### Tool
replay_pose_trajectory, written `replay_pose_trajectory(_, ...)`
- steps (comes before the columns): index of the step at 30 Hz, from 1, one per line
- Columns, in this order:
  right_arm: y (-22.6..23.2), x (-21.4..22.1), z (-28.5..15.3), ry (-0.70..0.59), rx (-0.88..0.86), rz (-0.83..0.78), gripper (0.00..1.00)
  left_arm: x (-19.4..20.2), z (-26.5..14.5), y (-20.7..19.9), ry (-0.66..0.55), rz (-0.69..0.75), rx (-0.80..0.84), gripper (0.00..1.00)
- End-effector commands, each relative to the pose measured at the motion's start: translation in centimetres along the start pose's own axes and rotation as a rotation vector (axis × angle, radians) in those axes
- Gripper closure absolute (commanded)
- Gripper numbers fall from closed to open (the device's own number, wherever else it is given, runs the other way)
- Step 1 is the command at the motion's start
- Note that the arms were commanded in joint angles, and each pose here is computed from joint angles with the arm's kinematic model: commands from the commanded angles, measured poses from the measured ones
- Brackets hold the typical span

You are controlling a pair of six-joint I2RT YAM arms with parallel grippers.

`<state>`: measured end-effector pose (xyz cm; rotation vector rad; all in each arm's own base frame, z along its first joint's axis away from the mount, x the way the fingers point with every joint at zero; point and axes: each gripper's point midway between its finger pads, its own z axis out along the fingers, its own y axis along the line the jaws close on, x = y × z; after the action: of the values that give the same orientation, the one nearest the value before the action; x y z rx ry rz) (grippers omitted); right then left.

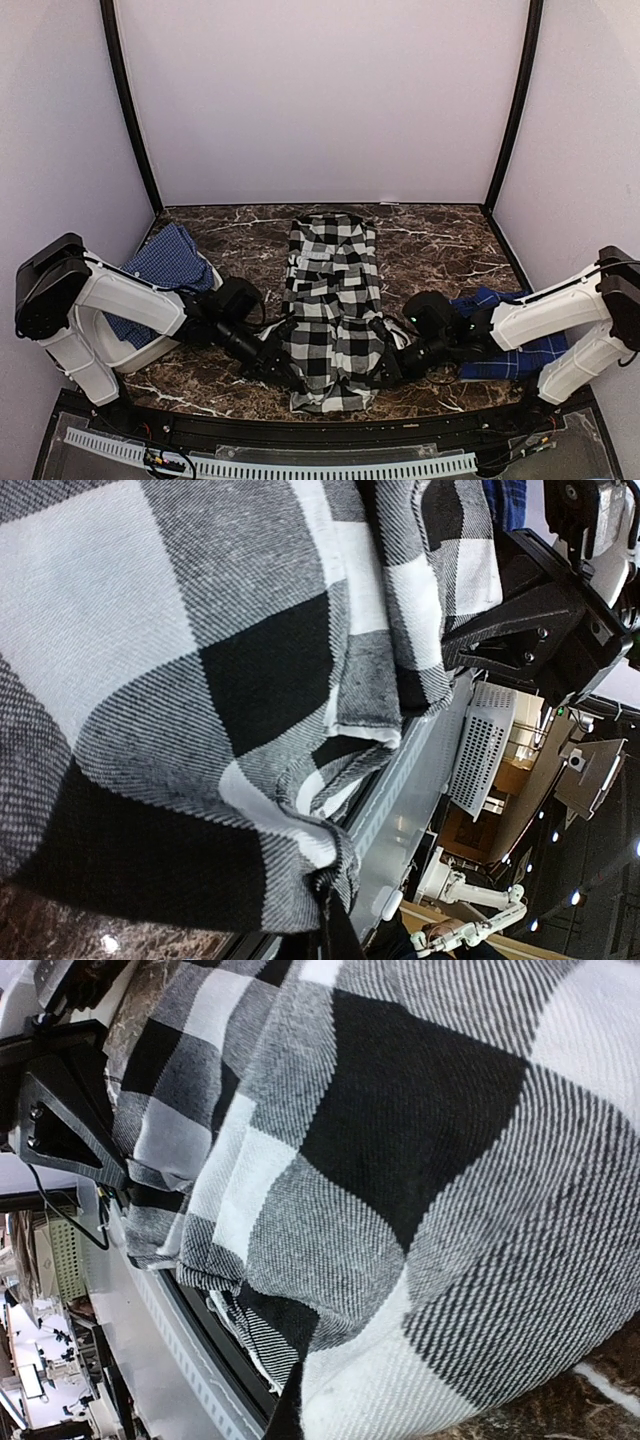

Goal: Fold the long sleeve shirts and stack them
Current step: Pick up the rectangle-folded shirt from the center of the board, then fold the rectangle-folded shirt at the center of the board.

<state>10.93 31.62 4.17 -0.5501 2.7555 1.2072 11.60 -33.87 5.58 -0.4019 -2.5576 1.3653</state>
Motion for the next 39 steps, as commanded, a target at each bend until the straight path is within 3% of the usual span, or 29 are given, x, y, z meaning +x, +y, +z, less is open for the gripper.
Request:
replay_pose_trajectory(1,2.4,-2.7,-1.5,-0.063,-0.062,-0.018,1.0,-0.7,-1.6,-2.8,-0.029,0.065,0.057,1.0)
replay_pose_trajectory(19,1.5,-12.6,-6.9,-0.299,-0.111,0.097,1.0,-9.8,-7.1,-5.9,-0.306,-0.038,0.211,1.0)
replay_pose_trajectory(28,-0.6,-17.7,-6.8,-0.346,-0.138,0.15,1.0,-15.1,-9.2,-5.9,-0.427,-0.147,0.356,1.0)
replay_pose_trajectory(39,-1.5,-22.1,-5.9,-0.384,-0.136,0.157,1.0,-19.2,-11.3,-5.0,-0.549,-0.228,0.398,1.0)
